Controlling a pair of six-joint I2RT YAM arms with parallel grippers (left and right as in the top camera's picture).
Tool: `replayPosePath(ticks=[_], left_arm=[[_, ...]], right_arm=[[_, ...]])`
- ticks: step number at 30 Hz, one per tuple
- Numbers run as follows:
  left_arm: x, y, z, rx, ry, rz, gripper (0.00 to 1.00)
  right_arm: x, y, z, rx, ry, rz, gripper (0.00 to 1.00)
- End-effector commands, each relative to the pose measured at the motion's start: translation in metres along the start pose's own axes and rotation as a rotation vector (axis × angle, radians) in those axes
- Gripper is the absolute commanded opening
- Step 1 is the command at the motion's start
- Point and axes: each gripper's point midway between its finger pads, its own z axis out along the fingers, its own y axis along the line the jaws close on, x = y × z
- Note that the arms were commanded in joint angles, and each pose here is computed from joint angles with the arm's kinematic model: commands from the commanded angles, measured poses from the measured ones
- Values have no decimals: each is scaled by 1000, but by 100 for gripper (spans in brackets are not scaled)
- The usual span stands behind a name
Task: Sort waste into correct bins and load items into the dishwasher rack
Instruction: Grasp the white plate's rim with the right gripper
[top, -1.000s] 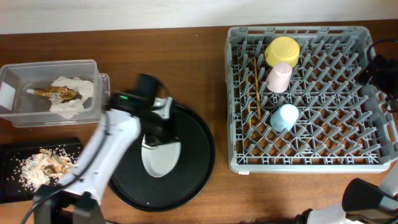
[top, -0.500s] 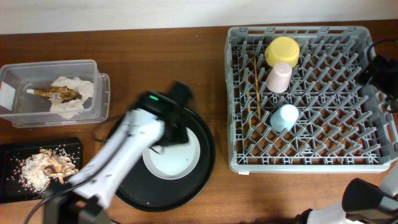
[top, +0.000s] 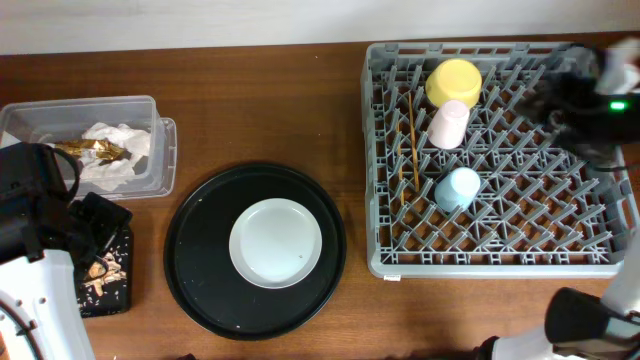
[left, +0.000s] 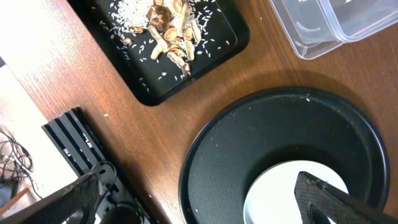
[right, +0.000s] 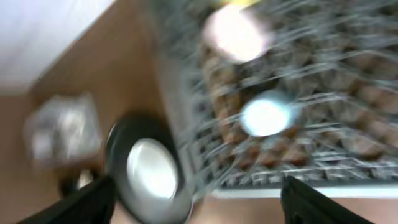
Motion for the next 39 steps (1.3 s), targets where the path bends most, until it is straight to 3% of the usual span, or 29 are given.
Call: replayPosePath(ticks=[1,2,4,8,11,15,24,28,31,33,36,39], left_arm=[[-3,0,-3,7,-12,-14,99],[-3,0,-3,7,-12,-14,99],[-3,0,-3,7,-12,-14,99],[-3,0,-3,7,-12,-14,99],[-3,0,-3,7,-12,-14,99],[-3,0,-3,7,-12,-14,99],[-3,0,-3,7,-12,-14,99],[-3,0,-3,7,-12,-14,99],[-3,0,-3,7,-12,-14,99],[-3,0,-3,7,-12,-14,99],[-3,0,-3,7,-12,-14,99],[-3,0,-3,7,-12,-14,99]], right_arm=[[67,86,54,-60,224,-409,85],[78,97,70,2,246,-511,98],[107,123,120,157,283,-628,98],[163,149,219,236,430,-759,98],[197,134,288,317,555,-750,76],[222,97,342,402,701,-716,70],[235,79,385,378,712,-705,40],[236,77,386,390,705,-674,4],[222,88,373,390,678,-634,4],[191,115,339,351,613,-620,4],[118,151,273,265,419,-580,4],[24,143,202,295,124,-451,4]])
